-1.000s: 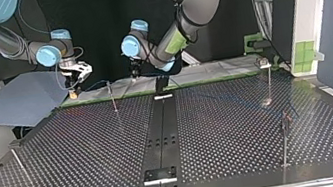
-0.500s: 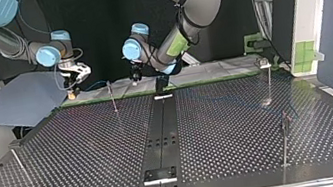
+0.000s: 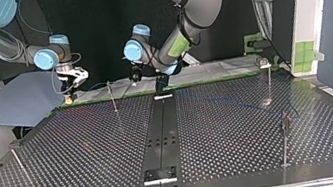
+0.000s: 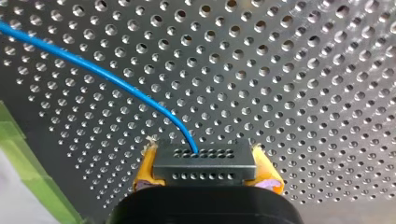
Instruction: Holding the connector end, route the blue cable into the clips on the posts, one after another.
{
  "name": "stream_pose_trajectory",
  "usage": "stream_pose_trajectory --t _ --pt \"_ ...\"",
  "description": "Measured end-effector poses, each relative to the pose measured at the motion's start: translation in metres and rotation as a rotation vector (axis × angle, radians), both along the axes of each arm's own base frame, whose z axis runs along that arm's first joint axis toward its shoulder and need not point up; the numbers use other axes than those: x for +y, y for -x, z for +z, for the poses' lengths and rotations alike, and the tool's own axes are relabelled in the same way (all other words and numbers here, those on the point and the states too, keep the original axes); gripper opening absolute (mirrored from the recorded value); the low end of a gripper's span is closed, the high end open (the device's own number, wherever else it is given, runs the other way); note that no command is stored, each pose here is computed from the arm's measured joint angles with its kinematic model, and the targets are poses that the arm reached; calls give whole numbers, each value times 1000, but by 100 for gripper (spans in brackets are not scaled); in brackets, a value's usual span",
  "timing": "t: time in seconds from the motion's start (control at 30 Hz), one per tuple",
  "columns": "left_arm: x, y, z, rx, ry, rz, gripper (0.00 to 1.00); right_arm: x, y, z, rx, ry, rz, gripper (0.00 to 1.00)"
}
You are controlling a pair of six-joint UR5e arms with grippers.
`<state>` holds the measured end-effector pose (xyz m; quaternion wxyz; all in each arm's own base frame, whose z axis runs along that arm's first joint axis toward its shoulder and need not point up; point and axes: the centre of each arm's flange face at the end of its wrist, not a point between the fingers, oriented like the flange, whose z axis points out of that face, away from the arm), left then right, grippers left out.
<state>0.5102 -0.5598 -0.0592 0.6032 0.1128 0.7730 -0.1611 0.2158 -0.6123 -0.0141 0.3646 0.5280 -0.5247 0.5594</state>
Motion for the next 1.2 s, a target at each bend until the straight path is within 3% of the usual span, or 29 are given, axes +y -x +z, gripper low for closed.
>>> stream_pose_trajectory --t 0.23,0.57,0.77,0.93,1.2 --pt "4 -7 0 12 12 -32 1 -9 2 3 -41 38 1 0" --pt "18 -27 1 25 42 -43 1 -14 5 -15 -45 19 -3 0" --pt "15 -28 2 31 70 -71 1 -23 7 -12 -46 30 -8 0" --pt "11 -32 5 12 106 -106 1 -32 8 -6 -49 48 -10 0" --pt "21 -44 7 -37 76 -62 1 -39 12 -3 -47 60 -16 0"
